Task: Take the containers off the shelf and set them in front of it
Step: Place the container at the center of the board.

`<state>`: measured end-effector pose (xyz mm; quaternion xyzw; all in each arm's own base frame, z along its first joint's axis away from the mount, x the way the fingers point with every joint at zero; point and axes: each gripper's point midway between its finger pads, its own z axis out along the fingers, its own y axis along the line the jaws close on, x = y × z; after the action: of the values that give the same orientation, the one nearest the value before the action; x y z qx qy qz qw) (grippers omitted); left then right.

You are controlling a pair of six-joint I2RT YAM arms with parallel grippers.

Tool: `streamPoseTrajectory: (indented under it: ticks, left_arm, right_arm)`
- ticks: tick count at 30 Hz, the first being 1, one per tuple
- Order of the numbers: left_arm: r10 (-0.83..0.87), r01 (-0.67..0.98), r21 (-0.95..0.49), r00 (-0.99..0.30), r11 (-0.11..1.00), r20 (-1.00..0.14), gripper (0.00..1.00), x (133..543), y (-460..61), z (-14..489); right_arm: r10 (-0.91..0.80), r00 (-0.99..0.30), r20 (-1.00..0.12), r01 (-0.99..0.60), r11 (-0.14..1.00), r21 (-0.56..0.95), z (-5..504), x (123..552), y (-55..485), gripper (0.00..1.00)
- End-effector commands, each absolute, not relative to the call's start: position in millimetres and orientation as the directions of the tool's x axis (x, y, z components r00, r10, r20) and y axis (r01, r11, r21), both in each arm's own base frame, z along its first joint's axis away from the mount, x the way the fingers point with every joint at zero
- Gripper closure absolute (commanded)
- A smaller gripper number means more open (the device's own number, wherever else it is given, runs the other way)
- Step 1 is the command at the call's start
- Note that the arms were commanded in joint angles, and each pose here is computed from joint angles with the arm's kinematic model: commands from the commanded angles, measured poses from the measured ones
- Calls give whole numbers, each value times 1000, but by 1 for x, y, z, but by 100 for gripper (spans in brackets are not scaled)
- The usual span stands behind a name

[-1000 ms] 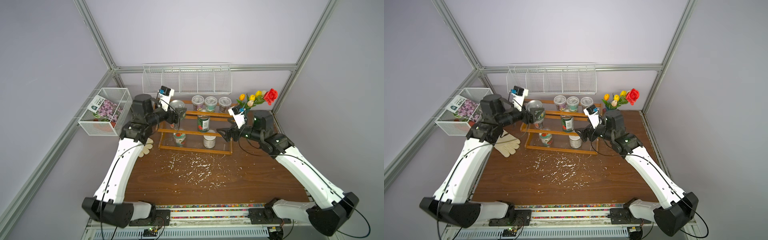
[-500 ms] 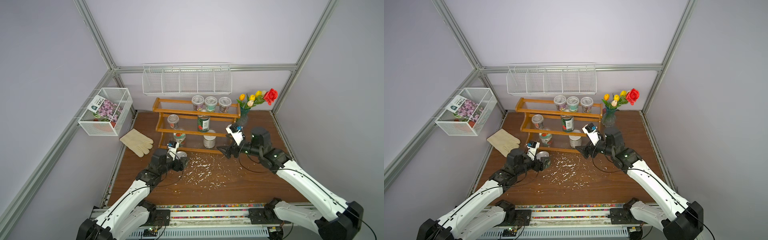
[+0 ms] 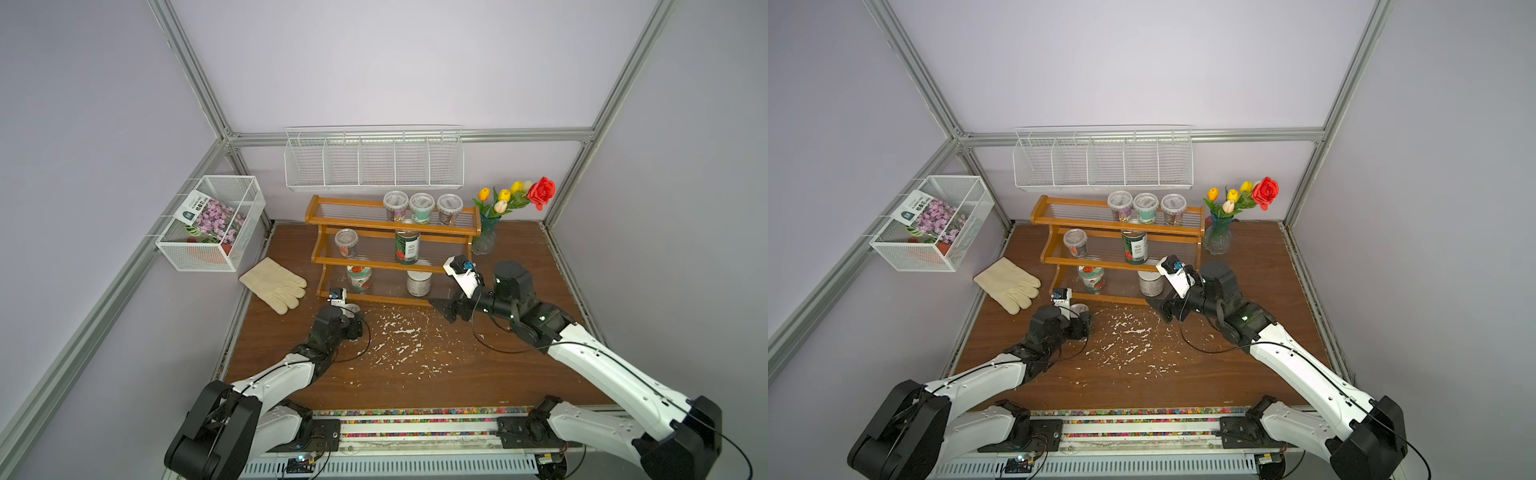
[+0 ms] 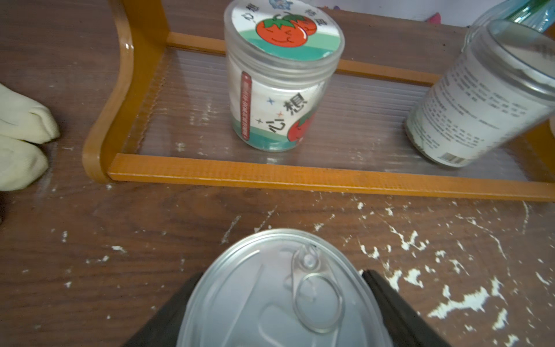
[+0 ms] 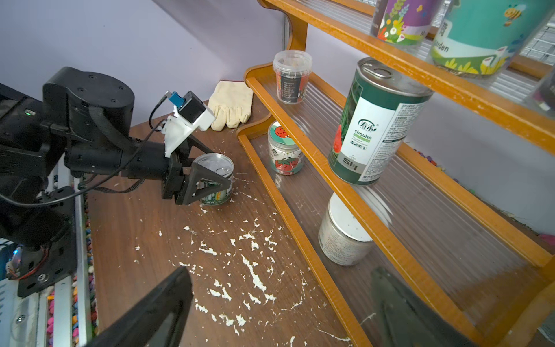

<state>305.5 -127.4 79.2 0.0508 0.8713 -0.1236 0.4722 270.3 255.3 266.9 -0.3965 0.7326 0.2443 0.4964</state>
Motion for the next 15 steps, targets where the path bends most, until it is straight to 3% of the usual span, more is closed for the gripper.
streamPoseTrajectory:
  ticks: [1, 11, 15]
  left_arm:
    - [-81, 149, -183, -521, 972, -850, 36, 320, -125, 93]
    - [-134, 75, -226, -609, 971, -781, 34, 302, -126, 64]
    - [-139, 41, -211, -628, 977, -766, 23, 294, -122, 52]
  right_arm:
    - [-360, -167, -918, -817, 571, -75, 260, 275, 255, 4]
    - [-389, -155, -908, -814, 571, -105, 255, 278, 254, 4]
    - [-401, -156, -903, -816, 567, -111, 253, 279, 255, 4]
